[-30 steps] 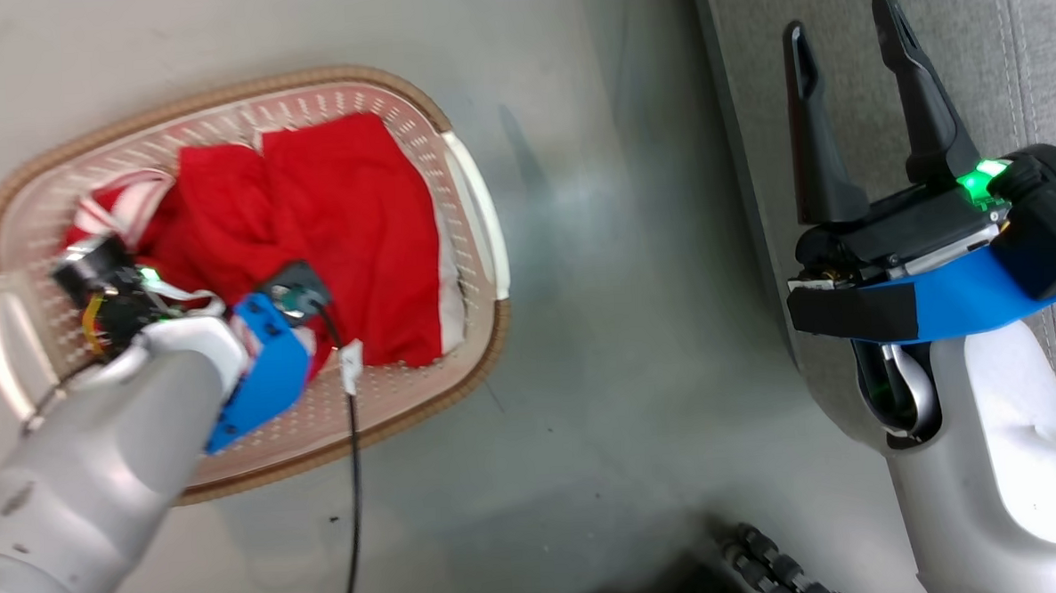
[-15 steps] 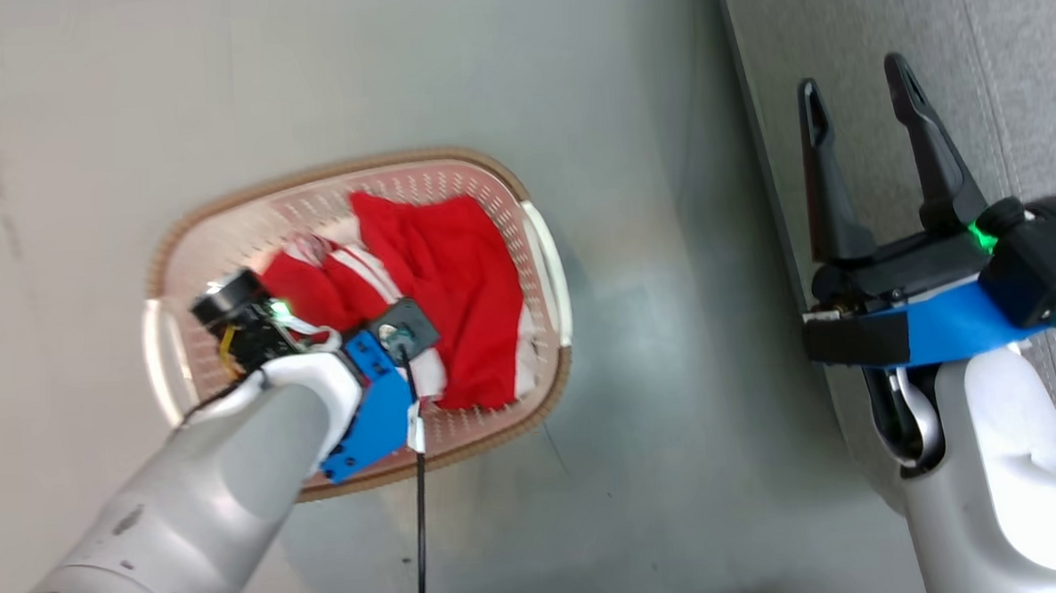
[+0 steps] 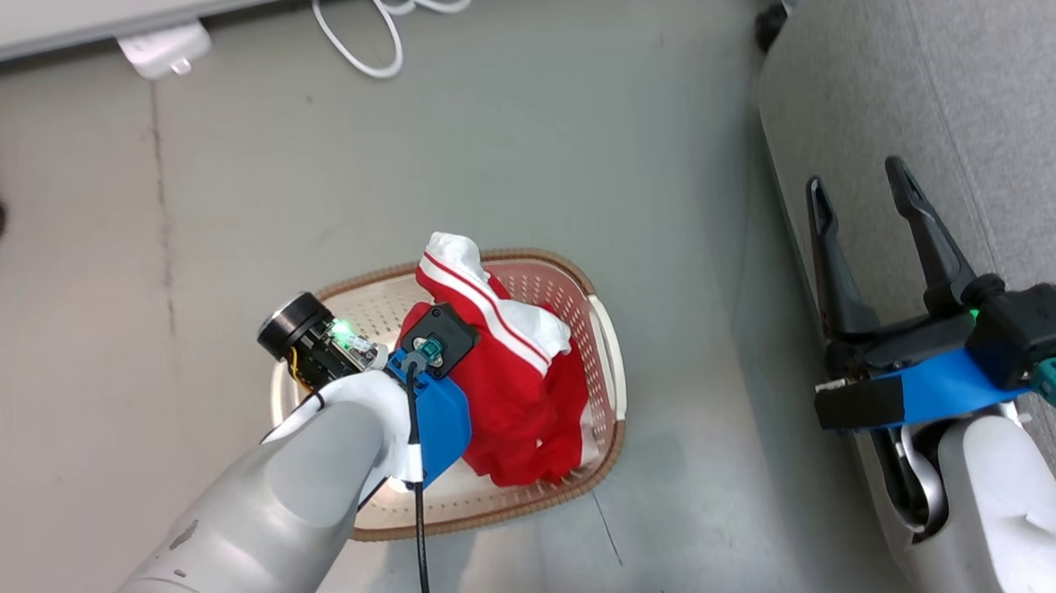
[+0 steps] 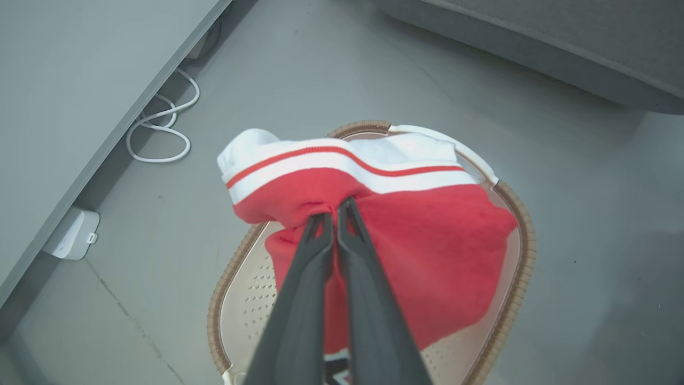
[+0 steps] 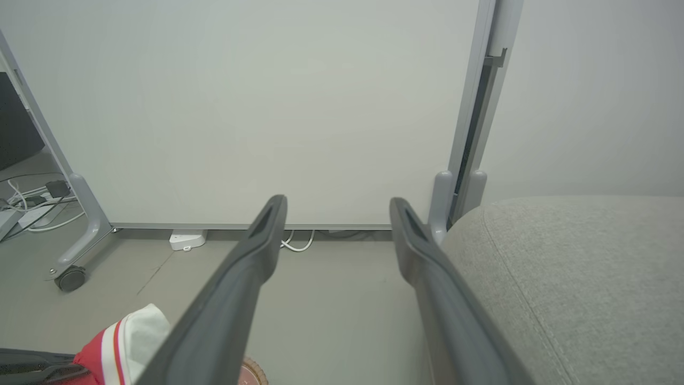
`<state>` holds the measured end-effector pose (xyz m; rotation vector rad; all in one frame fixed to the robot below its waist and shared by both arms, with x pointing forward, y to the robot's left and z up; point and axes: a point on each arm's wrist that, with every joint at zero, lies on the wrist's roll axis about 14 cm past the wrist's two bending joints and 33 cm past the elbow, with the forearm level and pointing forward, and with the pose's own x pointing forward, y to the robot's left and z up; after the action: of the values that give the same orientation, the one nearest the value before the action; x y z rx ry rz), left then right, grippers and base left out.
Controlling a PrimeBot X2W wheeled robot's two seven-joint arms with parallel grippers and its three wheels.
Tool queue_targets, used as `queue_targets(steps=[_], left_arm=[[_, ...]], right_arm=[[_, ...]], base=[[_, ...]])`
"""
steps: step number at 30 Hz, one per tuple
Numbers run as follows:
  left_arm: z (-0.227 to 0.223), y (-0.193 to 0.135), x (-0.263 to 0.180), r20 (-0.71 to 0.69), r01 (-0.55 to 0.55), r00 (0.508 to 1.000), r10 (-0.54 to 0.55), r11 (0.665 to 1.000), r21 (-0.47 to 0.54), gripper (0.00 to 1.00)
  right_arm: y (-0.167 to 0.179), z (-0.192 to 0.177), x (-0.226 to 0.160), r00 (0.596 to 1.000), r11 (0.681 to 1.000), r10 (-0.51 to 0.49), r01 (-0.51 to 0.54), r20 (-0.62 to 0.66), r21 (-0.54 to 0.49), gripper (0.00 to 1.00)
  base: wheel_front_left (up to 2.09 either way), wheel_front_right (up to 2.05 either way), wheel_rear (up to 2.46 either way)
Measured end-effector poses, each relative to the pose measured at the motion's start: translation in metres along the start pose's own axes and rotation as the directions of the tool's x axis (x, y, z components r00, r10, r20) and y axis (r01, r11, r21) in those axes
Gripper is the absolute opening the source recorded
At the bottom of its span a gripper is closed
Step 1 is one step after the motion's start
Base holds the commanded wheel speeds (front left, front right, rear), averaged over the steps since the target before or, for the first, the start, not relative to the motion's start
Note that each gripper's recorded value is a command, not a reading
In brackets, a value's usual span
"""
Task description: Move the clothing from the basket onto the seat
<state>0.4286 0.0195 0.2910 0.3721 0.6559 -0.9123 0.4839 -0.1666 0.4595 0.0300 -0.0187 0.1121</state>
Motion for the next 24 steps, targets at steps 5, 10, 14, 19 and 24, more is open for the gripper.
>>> queue_targets(steps=[5, 10, 14, 19, 24], left_arm=[[0.032, 0.005, -0.020, 0.109, -0.057, 0.992, 0.061, 0.998, -0.038, 0.00], [0.066, 0.012, -0.040, 0.210, -0.107, 0.970, 0.120, 0.992, -0.072, 0.00], [0.096, 0.015, -0.056, 0.292, -0.135, 0.944, 0.156, 0.987, -0.089, 0.00], [0.145, 0.018, -0.081, 0.429, -0.167, 0.882, 0.195, 0.981, -0.101, 0.00], [0.187, 0.018, -0.109, 0.542, -0.199, 0.812, 0.218, 0.975, -0.093, 0.00]], right_arm=[[0.006, 0.017, -0.011, 1.000, 1.000, 0.009, -0.009, 0.028, -0.001, 1.00], [0.009, 0.031, -0.024, 0.999, 1.000, 0.009, -0.009, 0.051, 0.000, 1.00], [0.010, 0.039, -0.035, 0.998, 1.000, 0.007, -0.007, 0.063, 0.001, 1.00], [0.011, 0.048, -0.047, 0.997, 1.000, 0.006, -0.006, 0.079, 0.001, 1.00], [0.012, 0.056, -0.059, 0.995, 1.000, 0.004, -0.004, 0.095, 0.007, 1.00]], base=[[0.00, 0.00, 0.00], [0.00, 0.00, 0.00], [0.00, 0.00, 0.00], [0.00, 0.00, 0.00], [0.00, 0.00, 0.00]])
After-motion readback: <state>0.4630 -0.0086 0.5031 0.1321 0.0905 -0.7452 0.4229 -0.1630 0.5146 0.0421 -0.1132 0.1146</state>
